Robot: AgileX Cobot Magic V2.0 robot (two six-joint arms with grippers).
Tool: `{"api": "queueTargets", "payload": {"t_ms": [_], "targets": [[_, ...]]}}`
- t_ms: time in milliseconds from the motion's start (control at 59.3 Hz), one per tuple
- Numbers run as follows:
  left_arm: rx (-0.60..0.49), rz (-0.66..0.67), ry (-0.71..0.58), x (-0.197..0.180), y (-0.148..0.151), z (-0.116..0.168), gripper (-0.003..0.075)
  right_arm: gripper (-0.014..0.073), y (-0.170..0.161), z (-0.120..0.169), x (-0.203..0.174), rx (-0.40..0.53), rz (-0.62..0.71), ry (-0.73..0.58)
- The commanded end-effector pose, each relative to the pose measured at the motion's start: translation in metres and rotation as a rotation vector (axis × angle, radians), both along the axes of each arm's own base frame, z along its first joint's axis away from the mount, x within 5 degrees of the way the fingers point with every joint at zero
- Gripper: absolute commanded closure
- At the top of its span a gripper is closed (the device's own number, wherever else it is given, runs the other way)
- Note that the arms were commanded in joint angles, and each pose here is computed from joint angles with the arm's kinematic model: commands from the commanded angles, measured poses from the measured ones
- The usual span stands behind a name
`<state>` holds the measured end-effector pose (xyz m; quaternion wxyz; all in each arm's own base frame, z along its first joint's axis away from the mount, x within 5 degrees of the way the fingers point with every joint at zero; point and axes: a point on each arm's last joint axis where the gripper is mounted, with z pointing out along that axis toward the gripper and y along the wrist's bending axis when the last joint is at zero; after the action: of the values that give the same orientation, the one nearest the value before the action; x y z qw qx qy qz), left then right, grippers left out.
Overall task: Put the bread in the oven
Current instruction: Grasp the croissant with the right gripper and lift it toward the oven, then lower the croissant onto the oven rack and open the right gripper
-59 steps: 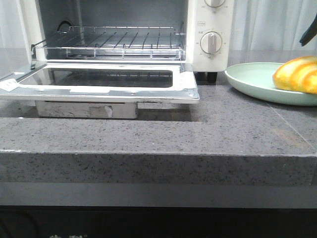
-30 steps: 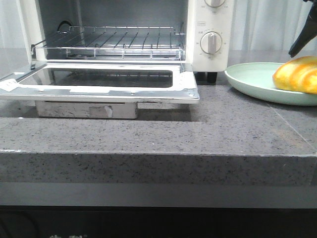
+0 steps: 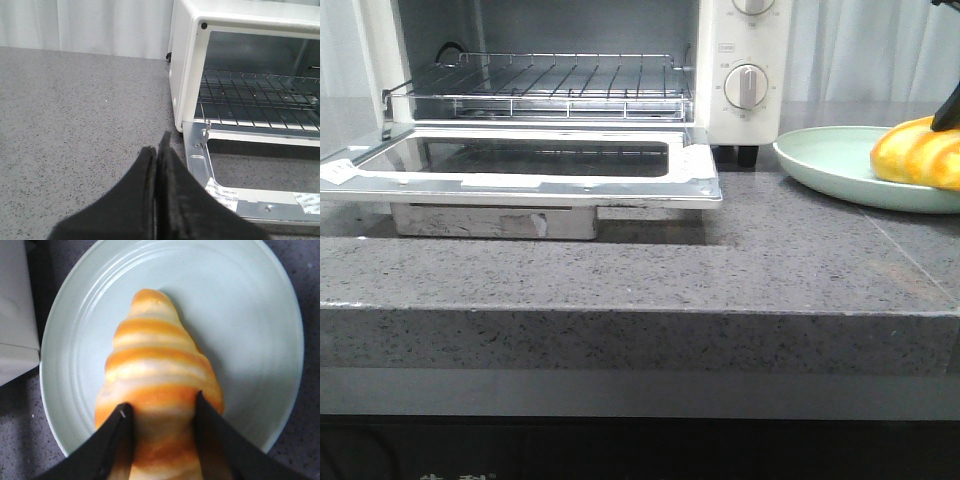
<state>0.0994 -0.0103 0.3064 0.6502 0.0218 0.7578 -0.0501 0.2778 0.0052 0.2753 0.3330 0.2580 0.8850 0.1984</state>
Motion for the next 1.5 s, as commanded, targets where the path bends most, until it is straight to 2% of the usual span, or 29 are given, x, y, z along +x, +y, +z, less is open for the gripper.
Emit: {"api": "queueTargets", "payload": {"t_ms": [0,287,421,523,658,759,894,1045,1197,1484], "targets": [[-0.029,0.010,-0.093,0.000,0.001,0.015,0.0741,0.0532,-0.002,0.024,0.000,-0.009,-0.016,-0.111],[-0.029,0.010,-0.093,0.000,0.001,0.015,0.0741,0.0531,0.000,0.064,-0.031,-0.015,-0.011,-0.257],[-0.029,0.010,-0.093,0.000,0.001,0.015,0.0741,0.0531,0.011,0.081,-0.054,-0.008,0.046,-0.305],[-0.029,0.010,-0.093,0.000,0.001,0.015,0.0741,0.0531,0.032,0.082,-0.069,0.020,0.139,-0.323],[-0.029,0.010,-0.093,0.000,0.001,0.015,0.0741,0.0531,0.075,0.073,-0.085,0.138,0.290,-0.343],[-0.029,0.010,-0.093,0.000,0.001,0.015,0.0741,0.0531,0.105,0.076,-0.087,0.189,0.370,-0.417],[-0.029,0.010,-0.093,0.000,0.001,0.015,0.0741,0.0529,0.147,0.083,-0.076,0.223,0.437,-0.501],[-0.029,0.010,-0.093,0.000,0.001,0.015,0.0741,0.0529,0.187,0.084,-0.034,0.221,0.431,-0.520],[-0.029,0.010,-0.093,0.000,0.001,0.015,0.0741,0.0529,0.200,0.085,0.005,0.221,0.370,-0.545],[-0.029,0.010,-0.093,0.000,0.001,0.015,0.0741,0.0529,0.212,0.085,0.049,0.215,0.337,-0.549]]}}
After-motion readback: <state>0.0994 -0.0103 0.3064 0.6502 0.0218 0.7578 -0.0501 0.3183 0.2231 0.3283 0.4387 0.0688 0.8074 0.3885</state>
